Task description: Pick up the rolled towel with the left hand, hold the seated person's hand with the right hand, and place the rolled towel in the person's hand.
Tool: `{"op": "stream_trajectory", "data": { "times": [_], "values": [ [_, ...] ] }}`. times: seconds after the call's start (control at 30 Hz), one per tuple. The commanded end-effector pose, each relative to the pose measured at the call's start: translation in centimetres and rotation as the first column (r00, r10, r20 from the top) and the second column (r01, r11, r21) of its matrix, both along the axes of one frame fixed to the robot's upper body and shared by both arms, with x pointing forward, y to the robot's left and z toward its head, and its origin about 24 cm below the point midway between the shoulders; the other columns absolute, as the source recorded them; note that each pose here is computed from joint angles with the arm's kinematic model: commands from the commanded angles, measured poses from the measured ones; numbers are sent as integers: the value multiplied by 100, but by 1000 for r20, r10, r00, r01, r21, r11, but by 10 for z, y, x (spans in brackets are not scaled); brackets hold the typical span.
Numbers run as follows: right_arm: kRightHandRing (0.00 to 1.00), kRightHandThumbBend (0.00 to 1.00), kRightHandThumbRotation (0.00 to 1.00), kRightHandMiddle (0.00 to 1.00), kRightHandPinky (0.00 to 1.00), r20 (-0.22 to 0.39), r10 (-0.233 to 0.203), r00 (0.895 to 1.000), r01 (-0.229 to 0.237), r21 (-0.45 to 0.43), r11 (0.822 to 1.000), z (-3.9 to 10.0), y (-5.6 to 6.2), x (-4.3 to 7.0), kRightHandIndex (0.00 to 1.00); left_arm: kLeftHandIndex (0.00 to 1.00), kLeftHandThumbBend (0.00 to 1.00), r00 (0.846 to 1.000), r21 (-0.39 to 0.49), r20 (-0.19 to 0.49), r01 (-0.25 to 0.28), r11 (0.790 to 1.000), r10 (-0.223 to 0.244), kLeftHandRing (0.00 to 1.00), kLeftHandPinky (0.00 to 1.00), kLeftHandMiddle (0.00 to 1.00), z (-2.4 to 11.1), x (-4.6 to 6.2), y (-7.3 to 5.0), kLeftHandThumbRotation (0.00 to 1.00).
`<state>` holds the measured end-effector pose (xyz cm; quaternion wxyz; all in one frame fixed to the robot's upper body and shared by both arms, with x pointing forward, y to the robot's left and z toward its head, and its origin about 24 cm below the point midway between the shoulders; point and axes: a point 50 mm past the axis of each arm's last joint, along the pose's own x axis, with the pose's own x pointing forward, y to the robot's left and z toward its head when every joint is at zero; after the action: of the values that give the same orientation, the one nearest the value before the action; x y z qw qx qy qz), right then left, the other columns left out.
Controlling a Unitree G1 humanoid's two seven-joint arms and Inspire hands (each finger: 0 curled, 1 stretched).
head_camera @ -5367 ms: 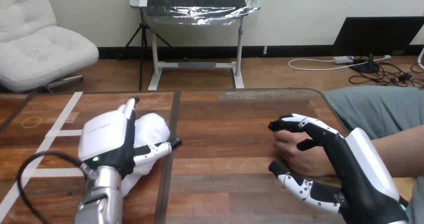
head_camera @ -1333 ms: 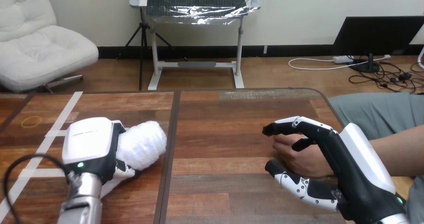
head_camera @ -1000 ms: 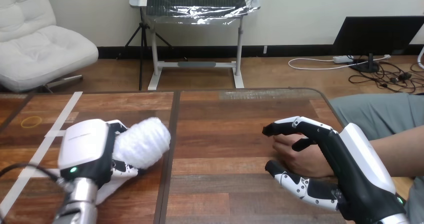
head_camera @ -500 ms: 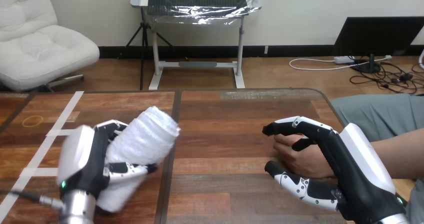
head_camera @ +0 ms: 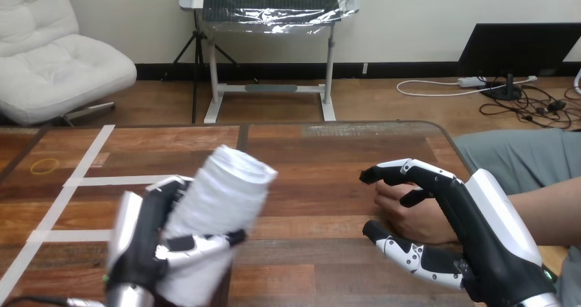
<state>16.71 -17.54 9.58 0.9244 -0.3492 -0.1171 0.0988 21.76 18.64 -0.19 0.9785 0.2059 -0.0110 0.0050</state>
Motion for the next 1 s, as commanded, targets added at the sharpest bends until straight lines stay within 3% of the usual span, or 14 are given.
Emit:
{"op": "stream_trajectory", "data": {
  "times": [0.0, 0.37, 0.67, 0.97],
  "values": [
    [76, 50, 0, 78, 61, 104, -5, 995, 6, -8, 1000, 15, -2, 8, 70, 53, 64, 946, -161, 320, 105, 981, -48, 43, 42, 47, 68, 9, -21, 8],
    [76, 50, 0, 80, 61, 105, -16, 994, 18, -16, 1000, 16, -4, 10, 71, 53, 63, 930, -231, 361, 162, 960, -70, 41, 41, 45, 81, -2, -38, 10],
    [76, 52, 0, 81, 61, 113, -20, 993, 24, -32, 999, 19, -8, 13, 72, 52, 64, 922, -252, 377, 194, 948, -88, 31, 27, 43, 85, -9, -45, 11],
    [76, 57, 0, 81, 60, 129, -23, 991, 31, -64, 997, 24, -14, 18, 72, 52, 63, 909, -251, 404, 222, 942, -106, 38, 35, 44, 88, -13, -50, 11]
  ]
}}
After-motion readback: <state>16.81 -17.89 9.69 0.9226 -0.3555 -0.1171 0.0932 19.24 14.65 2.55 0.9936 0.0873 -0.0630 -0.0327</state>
